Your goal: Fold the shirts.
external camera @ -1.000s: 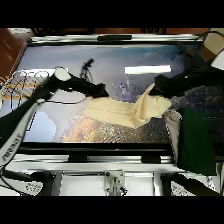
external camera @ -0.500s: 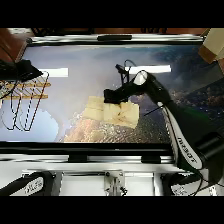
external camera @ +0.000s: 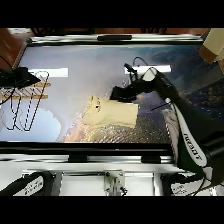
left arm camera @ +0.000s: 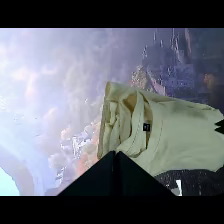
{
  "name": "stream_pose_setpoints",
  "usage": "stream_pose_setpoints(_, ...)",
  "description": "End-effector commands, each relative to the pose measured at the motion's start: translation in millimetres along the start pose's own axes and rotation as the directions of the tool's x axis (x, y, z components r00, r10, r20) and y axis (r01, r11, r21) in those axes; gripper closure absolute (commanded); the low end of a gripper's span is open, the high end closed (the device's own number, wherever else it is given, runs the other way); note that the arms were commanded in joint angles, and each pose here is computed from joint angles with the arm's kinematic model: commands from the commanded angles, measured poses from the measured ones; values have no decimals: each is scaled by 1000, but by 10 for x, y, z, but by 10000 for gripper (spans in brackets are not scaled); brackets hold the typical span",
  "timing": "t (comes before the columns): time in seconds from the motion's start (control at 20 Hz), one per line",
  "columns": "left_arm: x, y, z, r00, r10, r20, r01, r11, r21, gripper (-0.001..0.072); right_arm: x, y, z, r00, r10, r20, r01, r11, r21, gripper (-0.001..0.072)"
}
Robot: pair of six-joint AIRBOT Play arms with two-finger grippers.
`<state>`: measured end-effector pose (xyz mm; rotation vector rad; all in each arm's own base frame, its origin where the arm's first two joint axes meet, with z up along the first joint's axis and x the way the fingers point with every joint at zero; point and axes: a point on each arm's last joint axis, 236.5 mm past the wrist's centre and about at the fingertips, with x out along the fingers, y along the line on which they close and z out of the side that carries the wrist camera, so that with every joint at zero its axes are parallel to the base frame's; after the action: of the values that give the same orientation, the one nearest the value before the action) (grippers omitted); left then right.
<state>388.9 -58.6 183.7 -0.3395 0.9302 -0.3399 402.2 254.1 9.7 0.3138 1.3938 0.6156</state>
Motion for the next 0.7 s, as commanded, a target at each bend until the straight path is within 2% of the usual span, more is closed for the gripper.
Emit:
stream_pose_setpoints(0.0,88,55,-120,999,0,-33,0,1000,0,676,-688,-1280,-544,900,-382,-212,408,908,97,140)
stream_pose_setpoints(0.1,92,58,-115,1000,0,-31,0,1000,0,676,-533,-1416,-776,918,-293,-267,353,911,212,141)
stream_pose_setpoints(0.25,95,60,-107,1000,1,-28,-1,1000,-1,676,21,-1265,-793,978,-107,-181,161,933,321,138)
stream_pose_setpoints(0.55,139,86,-115,999,1,-39,-1,1000,-15,676,585,-1030,-588,993,78,-92,-34,913,407,138)
stream_pose_setpoints(0.65,158,99,-119,999,1,-44,-1,1000,-18,676,688,-991,-566,991,102,-85,-56,901,431,156)
